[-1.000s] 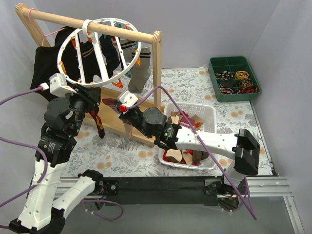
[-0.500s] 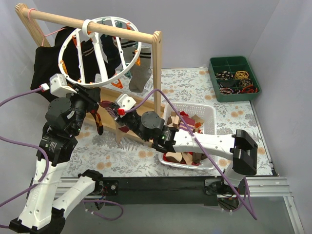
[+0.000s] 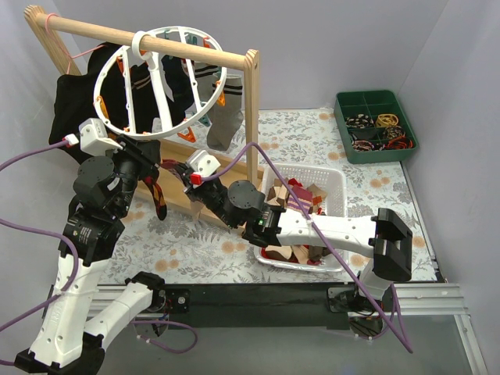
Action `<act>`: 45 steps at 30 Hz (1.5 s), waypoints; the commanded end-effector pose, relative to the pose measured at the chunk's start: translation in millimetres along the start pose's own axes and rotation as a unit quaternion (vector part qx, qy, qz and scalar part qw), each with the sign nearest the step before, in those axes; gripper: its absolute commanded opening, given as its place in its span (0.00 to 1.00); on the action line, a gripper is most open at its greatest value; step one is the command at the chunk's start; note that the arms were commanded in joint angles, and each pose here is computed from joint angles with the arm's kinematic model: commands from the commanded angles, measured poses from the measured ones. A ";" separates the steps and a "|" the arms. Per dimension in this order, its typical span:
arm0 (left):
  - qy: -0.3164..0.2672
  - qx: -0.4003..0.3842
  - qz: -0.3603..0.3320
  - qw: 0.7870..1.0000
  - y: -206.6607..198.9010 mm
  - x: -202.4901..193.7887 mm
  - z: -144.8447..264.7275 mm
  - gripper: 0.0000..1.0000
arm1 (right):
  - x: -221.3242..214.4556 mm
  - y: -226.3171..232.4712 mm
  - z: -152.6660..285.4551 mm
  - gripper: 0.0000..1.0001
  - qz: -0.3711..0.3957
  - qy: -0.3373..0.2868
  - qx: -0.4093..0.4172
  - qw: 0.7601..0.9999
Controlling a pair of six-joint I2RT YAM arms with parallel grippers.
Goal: Clip the socks to the hanger
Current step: Clamp the sock onto the hanger.
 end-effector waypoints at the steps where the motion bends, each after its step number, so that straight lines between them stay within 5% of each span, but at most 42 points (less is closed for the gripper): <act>1: 0.018 0.023 -0.010 1.000 8.3 -10.1 -2.5 0.01 | 33.8 -3.8 -6.0 0.01 -0.037 -0.057 -0.026 0.997; 36: 0.013 0.033 -0.008 0.999 9.9 -10.0 -4.5 0.01 | 54.6 11.9 -9.9 0.01 -0.065 -0.094 -0.004 0.993; 39: 0.014 0.030 -0.008 0.999 9.5 -9.8 -3.5 0.08 | 52.7 12.7 -9.9 0.01 -0.064 -0.093 -0.002 0.994; 45: 0.004 0.022 -0.004 1.000 8.1 -4.0 3.5 0.45 | 52.1 12.7 -6.9 0.01 -0.065 -0.093 0.004 0.994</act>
Point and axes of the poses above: each gripper's point midway between its finger pads, its own z axis back along the fingers, its own y axis along the line the jaws close on, x = y × z, the point moved 8 cm from there along z, back along the fingers, and after that the axes turned 1 degree about z, right-handed, at the moved point
